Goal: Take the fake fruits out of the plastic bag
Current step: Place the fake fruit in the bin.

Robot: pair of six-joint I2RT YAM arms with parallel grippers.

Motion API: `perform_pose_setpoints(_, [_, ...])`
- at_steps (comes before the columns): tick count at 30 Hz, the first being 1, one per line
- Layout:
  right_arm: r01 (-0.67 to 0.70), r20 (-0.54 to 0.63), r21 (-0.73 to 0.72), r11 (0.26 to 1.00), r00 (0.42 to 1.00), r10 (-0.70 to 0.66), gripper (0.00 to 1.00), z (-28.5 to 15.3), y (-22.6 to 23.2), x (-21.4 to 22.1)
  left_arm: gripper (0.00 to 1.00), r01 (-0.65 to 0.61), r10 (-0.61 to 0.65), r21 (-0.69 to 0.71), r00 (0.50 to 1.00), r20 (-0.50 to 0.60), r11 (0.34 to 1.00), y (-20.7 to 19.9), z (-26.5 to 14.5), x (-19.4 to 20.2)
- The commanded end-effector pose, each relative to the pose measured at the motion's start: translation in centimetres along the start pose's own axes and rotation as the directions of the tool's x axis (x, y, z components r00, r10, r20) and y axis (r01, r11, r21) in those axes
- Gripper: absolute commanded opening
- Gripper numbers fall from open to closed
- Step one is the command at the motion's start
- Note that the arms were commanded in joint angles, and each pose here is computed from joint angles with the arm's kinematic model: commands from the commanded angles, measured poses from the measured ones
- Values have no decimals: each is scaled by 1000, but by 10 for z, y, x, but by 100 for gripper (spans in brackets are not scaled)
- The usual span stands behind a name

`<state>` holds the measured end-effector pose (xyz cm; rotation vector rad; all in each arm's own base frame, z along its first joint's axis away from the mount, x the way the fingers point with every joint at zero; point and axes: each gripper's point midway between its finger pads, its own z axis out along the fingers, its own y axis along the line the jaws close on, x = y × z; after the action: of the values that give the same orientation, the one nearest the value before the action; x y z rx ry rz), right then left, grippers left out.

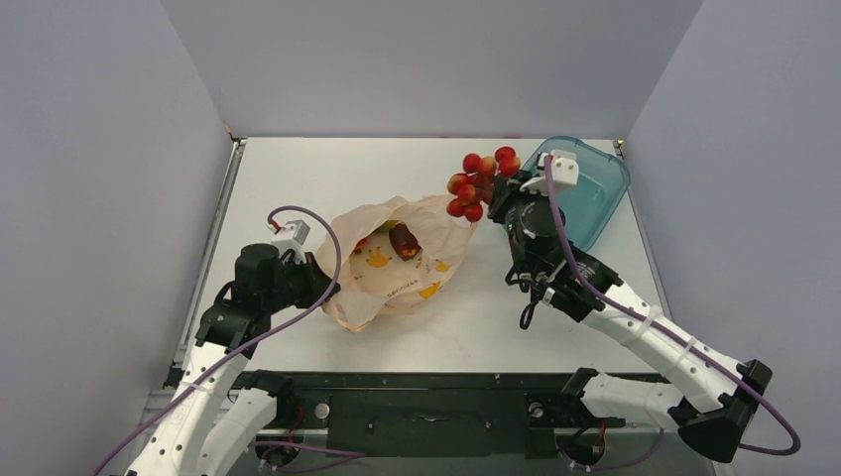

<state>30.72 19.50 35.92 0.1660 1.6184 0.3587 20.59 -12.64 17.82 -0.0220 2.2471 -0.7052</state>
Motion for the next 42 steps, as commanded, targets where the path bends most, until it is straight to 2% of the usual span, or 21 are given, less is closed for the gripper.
perform_pose_setpoints(1, [-105,190,234,967,980,60,0,13,-52,-61,0,-32,31,58,999,30,998,-14,-4,-11])
perform_pose_setpoints(3, [-127,229,349,929,972,47,0,27,-89,-67,0,-40,38,84,999,25,996,-18,-5,-10])
perform_pose_setpoints(7, [-171,266,478,861,963,44,0,61,-144,-62,0,-47,45,100,999,26,994,-21,-6,-10])
perform_pose_setpoints(11, [-181,239,561,808,970,52,0,102,-193,-39,0,-54,51,112,998,33,992,-23,-7,-10])
perform_pose_setpoints(13, [-162,187,585,795,980,62,0,130,-214,-16,0,-58,54,117,998,37,991,-24,-8,-10])
perform_pose_setpoints(16, [-218,168,549,807,975,149,0,161,-238,-5,0,-61,56,120,997,43,991,-25,-9,-11])
perform_pose_setpoints(21, [-366,190,513,777,930,313,0,200,-279,19,0,-59,55,118,998,42,991,-24,-9,-11])
perform_pose_setpoints(29, [-454,163,473,755,887,432,0,247,-330,41,0,-55,51,112,998,37,992,-23,-8,-10])
perform_pose_setpoints(31, [-464,147,464,755,881,451,7,254,-336,47,0,-51,47,102,998,43,993,-21,-8,-11])
perform_pose_setpoints(35, [-460,91,482,745,873,480,35,255,-346,61,0,-45,42,91,998,42,995,-20,-8,-11])
perform_pose_setpoints(36, [-448,81,495,744,877,474,50,250,-347,63,0,-45,41,91,998,42,995,-20,-8,-11])
perform_pose_setpoints(37, [-425,67,520,741,885,461,58,244,-350,66,0,-45,41,91,998,41,995,-20,-8,-11])
perform_pose_setpoints(38, [-414,65,532,739,890,452,72,237,-351,64,0,-44,41,92,998,41,995,-20,-8,-11])
perform_pose_setpoints(40, [-376,52,565,734,904,424,77,221,-353,63,0,-43,40,93,998,38,995,-20,-8,-11])
perform_pose_setpoints(42, [-343,54,577,741,921,385,78,206,-350,54,0,-44,40,93,998,38,995,-20,-8,-11])
